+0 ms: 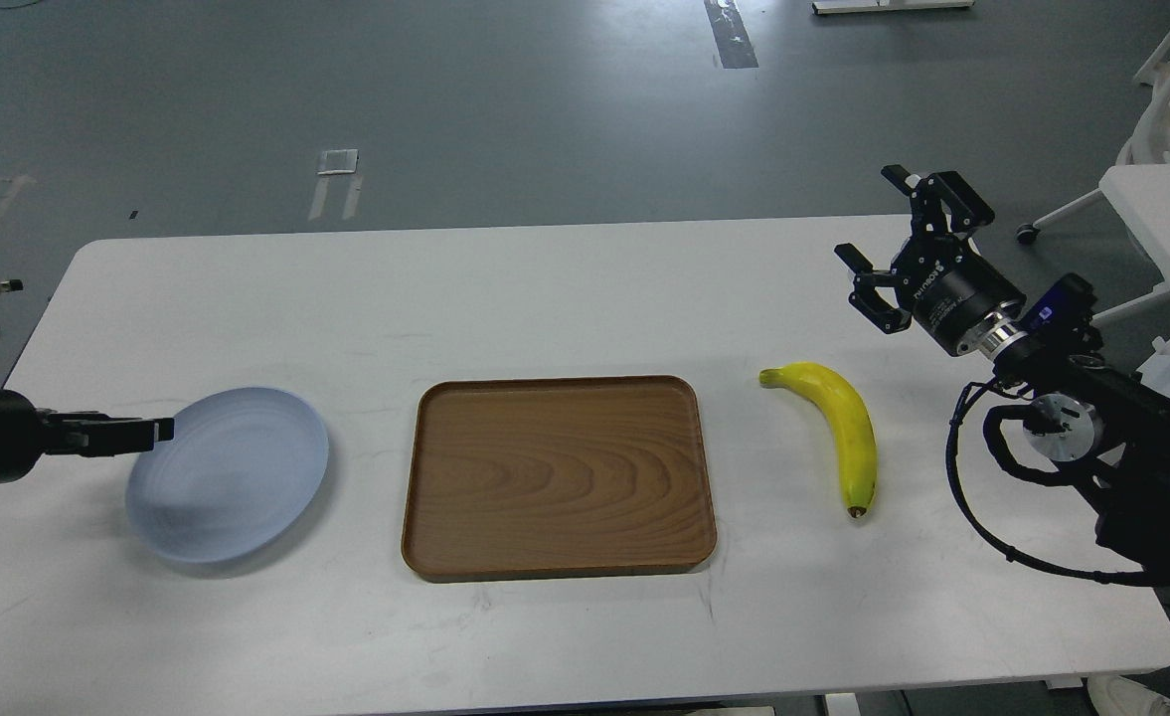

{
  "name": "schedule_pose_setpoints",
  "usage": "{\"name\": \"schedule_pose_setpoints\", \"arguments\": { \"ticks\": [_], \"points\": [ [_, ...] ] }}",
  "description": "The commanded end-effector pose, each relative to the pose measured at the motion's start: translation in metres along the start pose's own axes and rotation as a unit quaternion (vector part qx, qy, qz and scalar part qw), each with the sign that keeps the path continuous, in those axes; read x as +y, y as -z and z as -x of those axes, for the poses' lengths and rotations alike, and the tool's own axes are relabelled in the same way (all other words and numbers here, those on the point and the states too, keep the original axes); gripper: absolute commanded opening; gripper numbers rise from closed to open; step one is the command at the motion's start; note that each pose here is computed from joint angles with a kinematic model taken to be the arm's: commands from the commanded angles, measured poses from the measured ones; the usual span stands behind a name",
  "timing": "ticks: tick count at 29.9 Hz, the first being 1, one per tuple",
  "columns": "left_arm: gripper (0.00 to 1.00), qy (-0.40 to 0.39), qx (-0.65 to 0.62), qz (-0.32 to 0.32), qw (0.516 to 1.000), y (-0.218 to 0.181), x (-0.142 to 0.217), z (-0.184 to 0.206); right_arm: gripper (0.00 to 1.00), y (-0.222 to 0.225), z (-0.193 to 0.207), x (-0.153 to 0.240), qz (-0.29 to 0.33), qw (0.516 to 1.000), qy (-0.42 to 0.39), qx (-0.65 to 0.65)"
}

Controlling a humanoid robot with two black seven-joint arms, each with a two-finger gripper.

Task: Place banana on plate with both arms
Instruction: 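Grasp the rim of the light blue plate with the left gripper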

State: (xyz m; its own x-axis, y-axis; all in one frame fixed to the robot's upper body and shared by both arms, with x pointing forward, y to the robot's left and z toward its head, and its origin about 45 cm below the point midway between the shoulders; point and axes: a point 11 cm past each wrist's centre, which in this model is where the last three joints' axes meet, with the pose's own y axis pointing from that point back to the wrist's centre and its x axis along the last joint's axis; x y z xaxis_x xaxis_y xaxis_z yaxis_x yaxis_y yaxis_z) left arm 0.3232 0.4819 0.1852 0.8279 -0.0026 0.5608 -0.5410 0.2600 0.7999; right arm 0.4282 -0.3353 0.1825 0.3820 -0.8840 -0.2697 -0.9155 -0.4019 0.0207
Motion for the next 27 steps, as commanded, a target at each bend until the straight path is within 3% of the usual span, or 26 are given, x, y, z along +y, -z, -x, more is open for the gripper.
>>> {"name": "schedule_pose_setpoints", "arguments": {
  "ticks": [1, 10, 16, 18, 20, 22, 24, 27],
  "points": [
    [0.95, 0.006, 0.009, -0.009, 1.0, 0.009, -0.001, 0.014, 0.99, 0.0, 0.001, -0.001, -0.001, 1.0, 0.001, 0.0],
    [0.9, 0.014, 0.021, -0.012, 1.0, 0.012, -0.009, 0.026, 0.99, 0.0, 0.003, -0.002, -0.001, 1.0, 0.003, -0.002],
    [0.76, 0.019, 0.034, -0.02, 0.999, 0.018, -0.012, 0.035, 0.99, -0.001, 0.001, -0.001, 0.0, 1.0, 0.002, -0.001],
    [0.66, 0.022, 0.034, -0.016, 0.999, 0.016, -0.016, 0.037, 0.99, -0.001, 0.001, 0.0, 0.0, 1.0, 0.001, -0.001],
    [0.63, 0.022, 0.034, -0.016, 0.999, 0.016, -0.016, 0.037, 0.99, -0.001, 0.001, -0.001, 0.001, 1.0, 0.001, -0.001],
    [0.5, 0.022, 0.034, -0.016, 0.999, 0.015, -0.016, 0.037, 0.99, -0.001, 0.001, -0.001, 0.0, 1.0, 0.001, -0.001],
    [0.29, 0.022, 0.034, -0.016, 0.999, 0.015, -0.016, 0.037, 0.99, -0.001, 0.002, -0.001, 0.0, 1.0, 0.002, -0.002],
    [0.17, 0.023, 0.034, -0.016, 0.999, 0.015, -0.016, 0.037, 0.99, -0.001, 0.002, -0.001, 0.0, 1.0, 0.002, -0.002]
  ]
}}
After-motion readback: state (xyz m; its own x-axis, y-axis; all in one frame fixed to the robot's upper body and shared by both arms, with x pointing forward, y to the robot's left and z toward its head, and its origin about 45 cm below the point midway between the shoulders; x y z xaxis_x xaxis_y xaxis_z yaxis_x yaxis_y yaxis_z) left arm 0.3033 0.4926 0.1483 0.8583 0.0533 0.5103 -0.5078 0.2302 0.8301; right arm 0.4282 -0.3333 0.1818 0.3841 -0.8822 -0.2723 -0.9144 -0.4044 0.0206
